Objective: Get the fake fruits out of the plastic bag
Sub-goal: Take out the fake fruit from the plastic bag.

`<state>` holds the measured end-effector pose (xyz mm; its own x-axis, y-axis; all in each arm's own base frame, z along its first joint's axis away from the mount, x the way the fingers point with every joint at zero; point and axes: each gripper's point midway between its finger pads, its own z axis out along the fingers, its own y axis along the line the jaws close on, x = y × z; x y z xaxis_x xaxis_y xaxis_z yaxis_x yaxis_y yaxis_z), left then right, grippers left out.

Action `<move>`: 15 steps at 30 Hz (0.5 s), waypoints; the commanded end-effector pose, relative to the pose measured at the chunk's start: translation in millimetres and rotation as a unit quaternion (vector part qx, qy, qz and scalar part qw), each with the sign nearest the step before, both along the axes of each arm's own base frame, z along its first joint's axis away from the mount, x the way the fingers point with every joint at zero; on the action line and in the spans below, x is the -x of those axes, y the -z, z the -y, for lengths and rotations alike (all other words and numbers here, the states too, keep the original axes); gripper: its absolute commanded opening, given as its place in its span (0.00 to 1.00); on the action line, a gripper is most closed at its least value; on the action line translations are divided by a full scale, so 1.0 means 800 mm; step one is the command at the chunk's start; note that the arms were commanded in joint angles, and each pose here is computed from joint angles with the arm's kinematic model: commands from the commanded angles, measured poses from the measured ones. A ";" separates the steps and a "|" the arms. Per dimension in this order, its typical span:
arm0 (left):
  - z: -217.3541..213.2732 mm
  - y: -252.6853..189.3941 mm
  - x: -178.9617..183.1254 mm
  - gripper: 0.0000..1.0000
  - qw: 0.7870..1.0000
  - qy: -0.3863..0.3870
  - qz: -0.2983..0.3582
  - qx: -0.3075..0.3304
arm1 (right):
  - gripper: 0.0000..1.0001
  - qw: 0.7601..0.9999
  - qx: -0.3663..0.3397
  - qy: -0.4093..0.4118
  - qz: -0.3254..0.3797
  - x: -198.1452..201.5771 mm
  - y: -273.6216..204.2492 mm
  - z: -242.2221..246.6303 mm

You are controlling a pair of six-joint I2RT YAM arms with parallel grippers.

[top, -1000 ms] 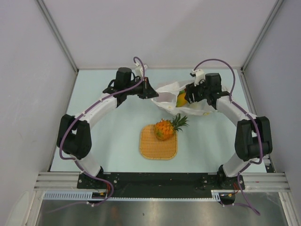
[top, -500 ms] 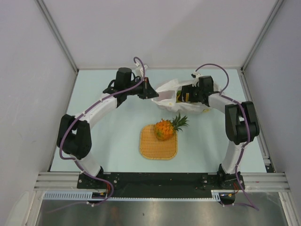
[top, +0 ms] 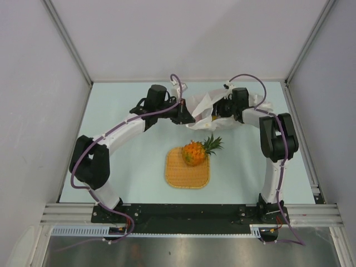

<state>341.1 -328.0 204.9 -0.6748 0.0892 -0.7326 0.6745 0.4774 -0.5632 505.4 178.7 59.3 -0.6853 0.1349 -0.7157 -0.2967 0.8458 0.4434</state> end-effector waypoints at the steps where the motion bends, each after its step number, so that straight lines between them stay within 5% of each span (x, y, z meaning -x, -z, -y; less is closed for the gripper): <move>1: 0.004 -0.032 0.000 0.00 0.999 0.002 0.054 -0.004 | 0.32 0.996 -0.015 -0.049 0.075 -0.017 -0.067 0.011; 5: 0.001 -0.031 -0.014 0.00 0.997 -0.019 0.070 -0.018 | 0.20 0.991 -0.020 -0.082 0.101 0.005 -0.124 0.037; 15: 0.012 -0.043 -0.050 0.00 0.996 -0.034 0.078 -0.014 | 0.16 0.959 0.017 -0.240 0.151 0.146 -0.233 0.030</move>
<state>362.9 -331.2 214.4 -0.6097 0.0960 -0.7868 0.6938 0.5447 -0.4712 442.2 133.8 211.5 -0.5116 -0.0304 -0.8587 -0.6017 0.7261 0.3327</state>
